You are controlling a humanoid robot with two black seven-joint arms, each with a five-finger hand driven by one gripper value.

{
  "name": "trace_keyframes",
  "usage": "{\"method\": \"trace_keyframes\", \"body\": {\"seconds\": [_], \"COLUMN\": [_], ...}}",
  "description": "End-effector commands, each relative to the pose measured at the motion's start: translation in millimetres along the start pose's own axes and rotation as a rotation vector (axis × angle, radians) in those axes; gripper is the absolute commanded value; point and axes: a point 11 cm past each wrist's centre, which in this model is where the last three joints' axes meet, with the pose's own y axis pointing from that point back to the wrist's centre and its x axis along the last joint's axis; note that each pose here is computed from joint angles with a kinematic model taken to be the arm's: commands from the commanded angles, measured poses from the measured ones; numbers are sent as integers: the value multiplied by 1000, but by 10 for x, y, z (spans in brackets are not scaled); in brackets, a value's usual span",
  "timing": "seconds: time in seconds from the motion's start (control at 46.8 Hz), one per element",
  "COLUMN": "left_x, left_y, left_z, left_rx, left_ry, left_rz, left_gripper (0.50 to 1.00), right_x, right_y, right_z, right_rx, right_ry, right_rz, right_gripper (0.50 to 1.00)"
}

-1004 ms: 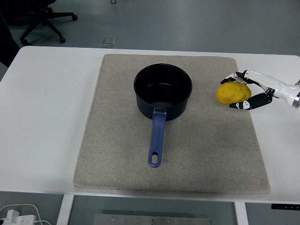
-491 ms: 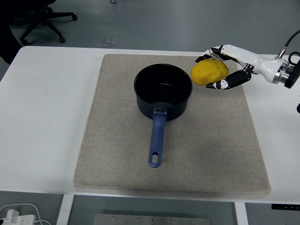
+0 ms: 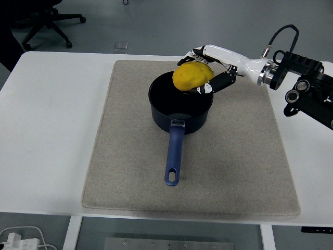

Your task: Put the potato in the blue pot

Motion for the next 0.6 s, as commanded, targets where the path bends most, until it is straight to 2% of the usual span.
{"method": "trace_keyframes", "body": {"seconds": [0.0,0.342,0.491,0.577], "left_x": [-1,-9,-9,-9], "left_y": [0,0,0,0], "left_z": [-9,-18,-18,-18], "left_rx": [1,3,3,3], "left_ry": [0,1,1,1], "left_rz": [0,-3,-3,-3], "left_gripper": [996,996,996,996], "right_x": [-10,-243,-314,-368], "right_y": [-92,-375,-433,-479], "right_z": [-41,-157,-87,-95], "right_rx": [7,37,14,16], "right_ry": [3,-29,-43,-52], "right_rz": [-2,-24,-23,-29], "right_gripper": [500,500,500,500]}}
